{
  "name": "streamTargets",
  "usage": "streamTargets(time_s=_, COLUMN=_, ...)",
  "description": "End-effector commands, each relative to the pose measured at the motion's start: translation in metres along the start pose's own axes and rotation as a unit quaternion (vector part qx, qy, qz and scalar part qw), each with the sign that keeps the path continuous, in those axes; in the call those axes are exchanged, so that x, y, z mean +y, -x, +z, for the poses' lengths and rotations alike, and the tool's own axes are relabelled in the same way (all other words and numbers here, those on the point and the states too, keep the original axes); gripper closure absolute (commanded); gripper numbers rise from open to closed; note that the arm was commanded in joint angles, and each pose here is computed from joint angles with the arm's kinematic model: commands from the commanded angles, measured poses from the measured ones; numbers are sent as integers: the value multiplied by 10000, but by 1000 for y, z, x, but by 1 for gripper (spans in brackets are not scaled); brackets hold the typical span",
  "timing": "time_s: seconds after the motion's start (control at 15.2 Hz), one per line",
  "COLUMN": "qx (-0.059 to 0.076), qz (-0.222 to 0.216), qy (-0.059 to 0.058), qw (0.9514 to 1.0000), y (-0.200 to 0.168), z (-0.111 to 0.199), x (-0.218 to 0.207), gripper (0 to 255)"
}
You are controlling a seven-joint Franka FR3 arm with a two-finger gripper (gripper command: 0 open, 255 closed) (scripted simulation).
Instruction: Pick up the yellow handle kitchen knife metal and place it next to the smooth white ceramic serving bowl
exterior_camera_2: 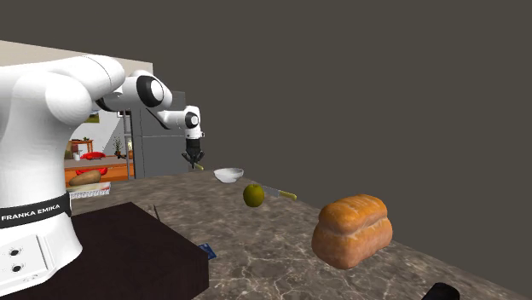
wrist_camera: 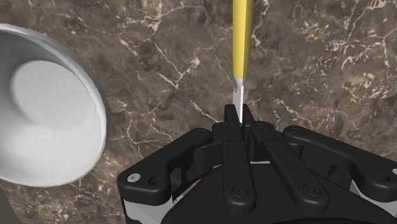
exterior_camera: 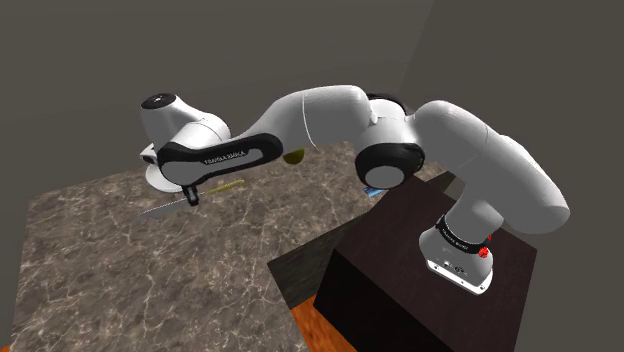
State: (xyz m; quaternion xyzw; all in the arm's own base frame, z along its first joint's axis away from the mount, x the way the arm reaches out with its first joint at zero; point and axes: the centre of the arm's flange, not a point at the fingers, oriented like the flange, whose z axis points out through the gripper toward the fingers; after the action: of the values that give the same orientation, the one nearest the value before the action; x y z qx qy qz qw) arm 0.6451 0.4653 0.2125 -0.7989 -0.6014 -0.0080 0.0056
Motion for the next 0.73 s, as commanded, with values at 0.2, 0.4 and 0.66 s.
streamTargets(time_s=0.2, qx=3, qz=0, qy=2, qw=10000, y=-1, z=27, x=1, gripper=255)
streamTargets(time_s=0.4, qx=3, qz=0, qy=2, qw=10000, y=0, z=43, x=1, gripper=255)
streamTargets(time_s=0.66, qx=3, qz=0, qy=2, qw=10000, y=0, z=64, x=1, gripper=255)
